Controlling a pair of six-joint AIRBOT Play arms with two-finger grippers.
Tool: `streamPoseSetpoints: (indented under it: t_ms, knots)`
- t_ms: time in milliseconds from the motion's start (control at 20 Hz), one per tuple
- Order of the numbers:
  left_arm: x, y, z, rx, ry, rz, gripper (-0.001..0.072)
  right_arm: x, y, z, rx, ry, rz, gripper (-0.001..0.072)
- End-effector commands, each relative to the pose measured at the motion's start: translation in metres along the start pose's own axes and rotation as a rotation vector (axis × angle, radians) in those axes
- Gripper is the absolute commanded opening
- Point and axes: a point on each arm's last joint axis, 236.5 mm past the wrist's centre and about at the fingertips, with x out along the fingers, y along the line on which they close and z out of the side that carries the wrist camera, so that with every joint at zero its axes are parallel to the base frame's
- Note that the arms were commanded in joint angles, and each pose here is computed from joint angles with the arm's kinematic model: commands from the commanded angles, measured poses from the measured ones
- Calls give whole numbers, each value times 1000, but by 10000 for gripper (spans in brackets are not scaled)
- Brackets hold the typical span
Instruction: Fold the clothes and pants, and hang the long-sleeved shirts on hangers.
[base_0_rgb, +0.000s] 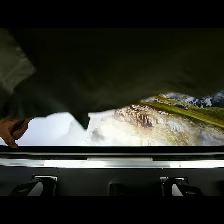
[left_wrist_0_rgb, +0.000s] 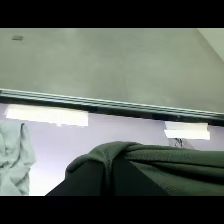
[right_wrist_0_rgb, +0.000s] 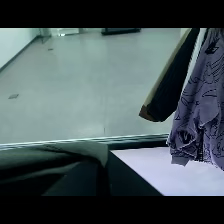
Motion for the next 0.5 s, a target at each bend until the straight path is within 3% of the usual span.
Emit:
streamPoseSetpoints:
  t_ms: [0,200,450]
  knots:
    - [15,10,-9,-25,37,29,18,20,-17,-29,85,124,-60,26]
    - [118,12,-82,-92,323,-65,18,114,-32,-151,251,583,-85,25]
    - [262,15,-242,-109,743,-121,18,226,-53,-329,363,993,-86,25]
